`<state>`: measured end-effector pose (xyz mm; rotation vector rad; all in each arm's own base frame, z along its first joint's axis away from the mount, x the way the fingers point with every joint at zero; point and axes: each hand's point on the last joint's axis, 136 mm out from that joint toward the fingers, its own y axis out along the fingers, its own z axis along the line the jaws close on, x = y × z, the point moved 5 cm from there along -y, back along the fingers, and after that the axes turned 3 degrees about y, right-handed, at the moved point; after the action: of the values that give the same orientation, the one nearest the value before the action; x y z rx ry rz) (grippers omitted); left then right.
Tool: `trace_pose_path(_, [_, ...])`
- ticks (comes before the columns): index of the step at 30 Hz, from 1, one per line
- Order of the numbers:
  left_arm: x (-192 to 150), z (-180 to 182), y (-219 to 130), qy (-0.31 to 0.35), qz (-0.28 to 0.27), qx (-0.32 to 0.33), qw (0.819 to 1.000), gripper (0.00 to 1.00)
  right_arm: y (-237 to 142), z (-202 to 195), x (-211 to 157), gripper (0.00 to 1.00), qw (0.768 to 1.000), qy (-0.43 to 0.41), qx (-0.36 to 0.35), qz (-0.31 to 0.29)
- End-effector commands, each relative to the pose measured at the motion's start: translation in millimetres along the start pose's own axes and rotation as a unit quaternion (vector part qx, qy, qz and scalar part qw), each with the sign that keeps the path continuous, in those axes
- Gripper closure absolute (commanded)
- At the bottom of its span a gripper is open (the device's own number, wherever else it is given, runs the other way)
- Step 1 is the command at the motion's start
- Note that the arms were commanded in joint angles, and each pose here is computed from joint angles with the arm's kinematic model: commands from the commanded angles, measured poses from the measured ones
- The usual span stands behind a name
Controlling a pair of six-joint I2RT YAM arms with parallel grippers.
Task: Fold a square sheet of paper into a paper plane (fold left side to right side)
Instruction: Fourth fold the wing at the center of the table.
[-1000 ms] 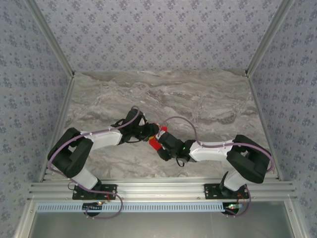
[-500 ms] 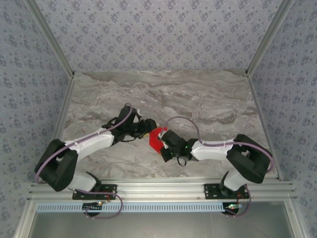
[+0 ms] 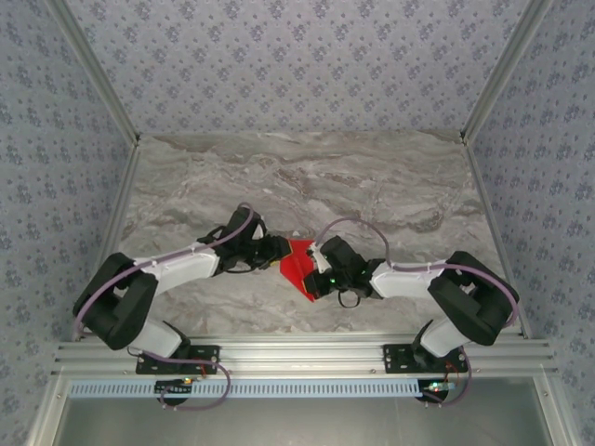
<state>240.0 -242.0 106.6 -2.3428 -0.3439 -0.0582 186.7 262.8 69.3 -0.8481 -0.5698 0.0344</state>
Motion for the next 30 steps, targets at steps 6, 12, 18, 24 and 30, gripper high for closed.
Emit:
trace_pose_path(6, [-1.2,-5.6,15.9,0.003,0.009,-0.004,1.0,0.68,-8.8,1.7,4.9,0.95,0.997,0.037,0.063,-0.01])
trace_pose_path(12, [-3.8,-6.9,29.8,0.002,0.02,-0.005,1.0,0.65,-8.3,-5.4,-0.8,0.95,0.997,0.048,0.062,-0.002])
trace_pose_path(18, [-3.5,-9.3,35.7,0.001,0.023,-0.008,1.0,0.65,-5.8,-9.3,-3.6,0.95,0.997,0.052,0.06,0.003])
trace_pose_path(24, [-4.9,-4.6,43.8,-0.003,0.031,0.003,0.999,0.64,-2.6,-10.5,-4.8,0.95,0.996,0.058,0.065,0.01])
trace_pose_path(30, [-6.4,0.9,51.0,-0.008,0.037,0.013,0.999,0.64,0.3,-13.4,-5.7,0.91,0.995,0.069,0.07,0.015])
